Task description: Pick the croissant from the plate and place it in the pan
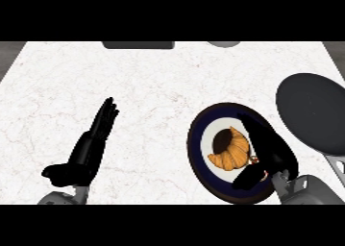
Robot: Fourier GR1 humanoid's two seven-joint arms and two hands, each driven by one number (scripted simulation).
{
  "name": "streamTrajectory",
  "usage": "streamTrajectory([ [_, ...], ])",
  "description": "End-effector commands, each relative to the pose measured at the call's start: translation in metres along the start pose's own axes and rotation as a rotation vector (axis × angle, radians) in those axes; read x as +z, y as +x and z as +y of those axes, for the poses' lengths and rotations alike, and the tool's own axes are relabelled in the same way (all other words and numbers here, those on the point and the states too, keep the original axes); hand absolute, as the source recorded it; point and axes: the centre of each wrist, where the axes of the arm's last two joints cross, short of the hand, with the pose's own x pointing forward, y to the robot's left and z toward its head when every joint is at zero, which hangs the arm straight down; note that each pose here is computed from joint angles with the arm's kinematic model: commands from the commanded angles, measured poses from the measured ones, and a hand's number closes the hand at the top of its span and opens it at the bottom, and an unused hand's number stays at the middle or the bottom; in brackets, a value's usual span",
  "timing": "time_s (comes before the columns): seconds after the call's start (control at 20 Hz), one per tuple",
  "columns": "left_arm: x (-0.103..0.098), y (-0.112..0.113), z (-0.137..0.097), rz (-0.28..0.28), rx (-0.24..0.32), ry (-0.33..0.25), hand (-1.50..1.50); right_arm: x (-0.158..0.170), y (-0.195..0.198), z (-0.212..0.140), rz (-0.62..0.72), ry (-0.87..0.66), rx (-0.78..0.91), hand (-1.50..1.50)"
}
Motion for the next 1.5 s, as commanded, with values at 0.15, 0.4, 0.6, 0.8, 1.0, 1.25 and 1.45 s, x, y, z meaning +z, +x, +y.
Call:
streamTrajectory([
  [0.15, 0.003, -0.016, 0.022, -0.007, -0.006, 0.018, 0.00, -0.009, 0.002, 0.016, 0.034, 0.032, 0.010, -1.50],
  [0.4, 0.000, 0.006, 0.007, 0.008, -0.001, 0.011, 0.00, -0.006, -0.013, 0.024, 0.025, -0.021, -0.026, -1.50],
  [0.6, -0.005, 0.010, 0.005, 0.001, -0.007, 0.029, 0.00, -0.028, -0.011, 0.023, 0.038, -0.017, -0.058, -1.50],
  [0.8, -0.009, -0.014, 0.020, 0.013, 0.010, -0.004, 0.00, -0.035, 0.012, 0.037, 0.044, 0.005, -0.048, -1.50],
  [1.0, 0.001, -0.016, 0.017, -0.008, -0.006, 0.010, 0.00, -0.050, -0.003, 0.031, 0.074, 0.024, -0.043, -1.50],
  [1.25, 0.000, 0.003, 0.001, -0.001, 0.004, 0.007, 0.00, -0.063, -0.033, 0.057, 0.073, 0.156, 0.029, 1.50],
  [1.45, -0.003, -0.003, 0.007, 0.020, -0.018, 0.009, 0.00, -0.069, -0.024, 0.067, 0.026, 0.115, 0.123, 1.50],
])
